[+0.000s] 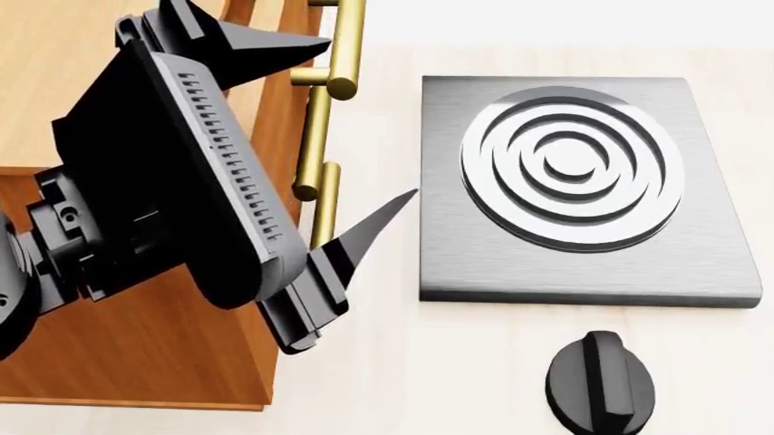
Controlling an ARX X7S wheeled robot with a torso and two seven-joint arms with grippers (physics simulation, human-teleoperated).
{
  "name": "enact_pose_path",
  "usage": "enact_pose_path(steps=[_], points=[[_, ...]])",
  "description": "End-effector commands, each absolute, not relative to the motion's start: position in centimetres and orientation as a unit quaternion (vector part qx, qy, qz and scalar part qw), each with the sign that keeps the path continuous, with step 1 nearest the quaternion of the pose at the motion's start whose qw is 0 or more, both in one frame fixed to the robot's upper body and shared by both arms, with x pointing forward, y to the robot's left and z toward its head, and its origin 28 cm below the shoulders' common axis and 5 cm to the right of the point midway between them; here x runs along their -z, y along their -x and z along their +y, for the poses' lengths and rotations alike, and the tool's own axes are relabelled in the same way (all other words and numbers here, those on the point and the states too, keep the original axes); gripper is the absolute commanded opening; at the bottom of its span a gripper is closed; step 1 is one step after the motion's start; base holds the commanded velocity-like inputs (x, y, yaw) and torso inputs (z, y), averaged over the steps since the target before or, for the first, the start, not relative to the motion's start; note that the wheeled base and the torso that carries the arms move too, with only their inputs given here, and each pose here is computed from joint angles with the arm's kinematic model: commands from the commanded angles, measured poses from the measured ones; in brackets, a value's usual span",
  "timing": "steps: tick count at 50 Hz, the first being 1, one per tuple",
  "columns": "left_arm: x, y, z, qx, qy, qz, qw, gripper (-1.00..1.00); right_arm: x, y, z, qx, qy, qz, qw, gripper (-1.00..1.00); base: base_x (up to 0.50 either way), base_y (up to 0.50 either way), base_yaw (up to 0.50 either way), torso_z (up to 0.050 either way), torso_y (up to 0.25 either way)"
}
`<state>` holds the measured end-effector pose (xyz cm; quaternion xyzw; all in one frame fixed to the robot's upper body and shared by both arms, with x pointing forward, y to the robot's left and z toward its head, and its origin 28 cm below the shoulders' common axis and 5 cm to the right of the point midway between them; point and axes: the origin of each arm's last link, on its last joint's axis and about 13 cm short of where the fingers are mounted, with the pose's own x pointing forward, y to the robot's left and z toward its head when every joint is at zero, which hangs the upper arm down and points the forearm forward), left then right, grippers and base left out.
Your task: Pick the akita bowl on the wooden cabinet and place it on the plate.
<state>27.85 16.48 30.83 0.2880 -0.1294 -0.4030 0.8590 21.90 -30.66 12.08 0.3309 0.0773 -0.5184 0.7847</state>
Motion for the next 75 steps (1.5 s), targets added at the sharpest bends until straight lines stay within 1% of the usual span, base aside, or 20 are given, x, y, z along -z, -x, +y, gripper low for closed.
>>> enact_pose_path(steps=[1,11,33,42,46,56,75], points=[[-30.8,-27.8,16.5,0.402,-0.288,-0.129,0.859,1.0,-12.1,-21.9,-30.6,0.517,-0.328,0.077,0.787,1.0,0.0,0.0,0.0,0.0,0.0],[-30.8,-27.8,16.6,0.401,-0.288,-0.13,0.86,1.0,-12.6,-21.6,-30.7,0.517,-0.325,0.072,0.789,1.0,0.0,0.0,0.0,0.0,0.0],[-31.0,-27.6,16.7,0.399,-0.286,-0.132,0.861,1.0,-16.0,-19.9,-30.4,0.498,-0.319,0.028,0.806,1.0,0.0,0.0,0.0,0.0,0.0],[-30.9,-27.7,16.8,0.399,-0.285,-0.132,0.862,1.0,-18.2,-19.8,-29.4,0.473,-0.307,0.004,0.826,1.0,0.0,0.0,0.0,0.0,0.0],[-30.8,-27.6,16.8,0.399,-0.285,-0.131,0.862,1.0,-19.8,-19.8,-28.4,0.45,-0.299,-0.013,0.841,1.0,0.0,0.0,0.0,0.0,0.0],[-30.7,-27.6,16.9,0.399,-0.282,-0.131,0.863,1.0,-23.0,-19.7,-26.8,0.408,-0.285,-0.05,0.866,1.0,0.0,0.0,0.0,0.0,0.0],[-30.9,-27.5,16.9,0.4,-0.28,-0.134,0.862,1.0,-26.8,-18.8,-24.7,0.346,-0.277,-0.098,0.891,1.0,0.0,0.0,0.0,0.0,0.0]])
